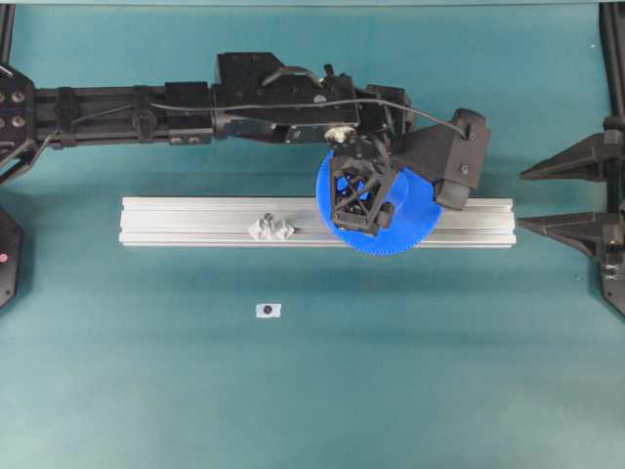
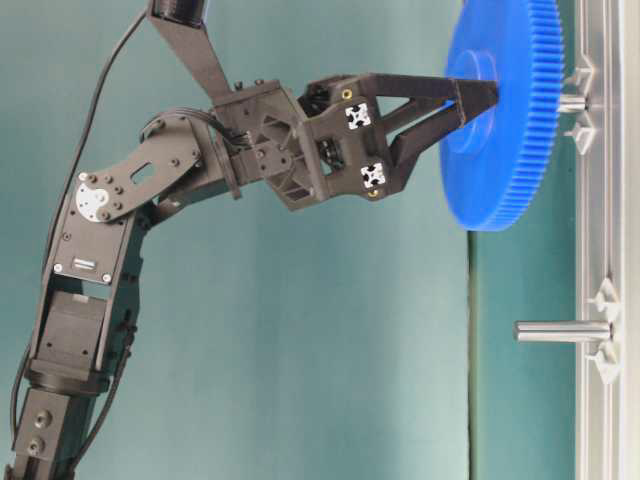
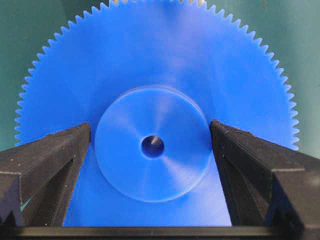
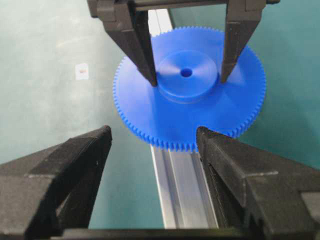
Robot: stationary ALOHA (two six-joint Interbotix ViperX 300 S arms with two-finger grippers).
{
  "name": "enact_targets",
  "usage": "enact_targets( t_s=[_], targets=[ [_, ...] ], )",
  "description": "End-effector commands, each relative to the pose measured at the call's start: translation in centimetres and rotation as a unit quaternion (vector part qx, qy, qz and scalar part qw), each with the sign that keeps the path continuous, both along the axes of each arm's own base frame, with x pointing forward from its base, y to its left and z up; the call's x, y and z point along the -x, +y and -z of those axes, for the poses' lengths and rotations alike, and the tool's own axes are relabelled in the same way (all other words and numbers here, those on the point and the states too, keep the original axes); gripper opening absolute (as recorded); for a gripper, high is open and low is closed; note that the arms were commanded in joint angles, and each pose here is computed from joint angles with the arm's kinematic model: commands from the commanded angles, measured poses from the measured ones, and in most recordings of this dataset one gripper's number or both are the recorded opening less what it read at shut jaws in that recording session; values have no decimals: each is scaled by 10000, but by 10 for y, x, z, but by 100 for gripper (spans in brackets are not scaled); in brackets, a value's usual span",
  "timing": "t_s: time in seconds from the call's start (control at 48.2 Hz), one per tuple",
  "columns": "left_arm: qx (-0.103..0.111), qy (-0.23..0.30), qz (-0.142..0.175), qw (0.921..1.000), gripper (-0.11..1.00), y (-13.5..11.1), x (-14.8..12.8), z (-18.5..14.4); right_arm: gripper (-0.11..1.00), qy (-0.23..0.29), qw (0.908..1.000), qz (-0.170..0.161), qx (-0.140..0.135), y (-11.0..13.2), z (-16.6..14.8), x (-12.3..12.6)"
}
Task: Insert the large gear onto the shaft.
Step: 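Lower the gear down onto the right shaft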
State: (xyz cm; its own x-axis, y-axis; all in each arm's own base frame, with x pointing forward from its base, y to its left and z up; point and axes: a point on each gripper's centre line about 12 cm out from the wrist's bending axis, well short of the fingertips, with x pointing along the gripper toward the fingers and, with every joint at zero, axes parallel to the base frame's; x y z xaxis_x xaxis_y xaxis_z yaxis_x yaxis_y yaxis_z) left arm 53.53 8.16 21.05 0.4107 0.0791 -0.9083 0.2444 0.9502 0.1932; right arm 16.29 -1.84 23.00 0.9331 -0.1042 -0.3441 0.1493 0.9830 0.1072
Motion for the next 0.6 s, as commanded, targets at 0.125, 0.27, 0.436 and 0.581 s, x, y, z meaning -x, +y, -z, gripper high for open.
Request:
enact_targets(
  t_s=[0.125,0.27,0.436,0.581],
  targets=[
    [-69,-222,-51,9997,94,6,0,-27,76,-66,10000,24,-36,-1,-5,-2],
    [-42,-110,-60,9999,93,5,2,-22,76,-73,10000,24,-35,-1,-5,-2],
    [6,-11,-30,10000,93,-6,3,-15,76,-89,10000,24,-33,-1,-6,-2],
    [39,69,-33,10000,93,-10,1,-5,76,-81,10000,24,-34,-1,-4,-2]
  ],
)
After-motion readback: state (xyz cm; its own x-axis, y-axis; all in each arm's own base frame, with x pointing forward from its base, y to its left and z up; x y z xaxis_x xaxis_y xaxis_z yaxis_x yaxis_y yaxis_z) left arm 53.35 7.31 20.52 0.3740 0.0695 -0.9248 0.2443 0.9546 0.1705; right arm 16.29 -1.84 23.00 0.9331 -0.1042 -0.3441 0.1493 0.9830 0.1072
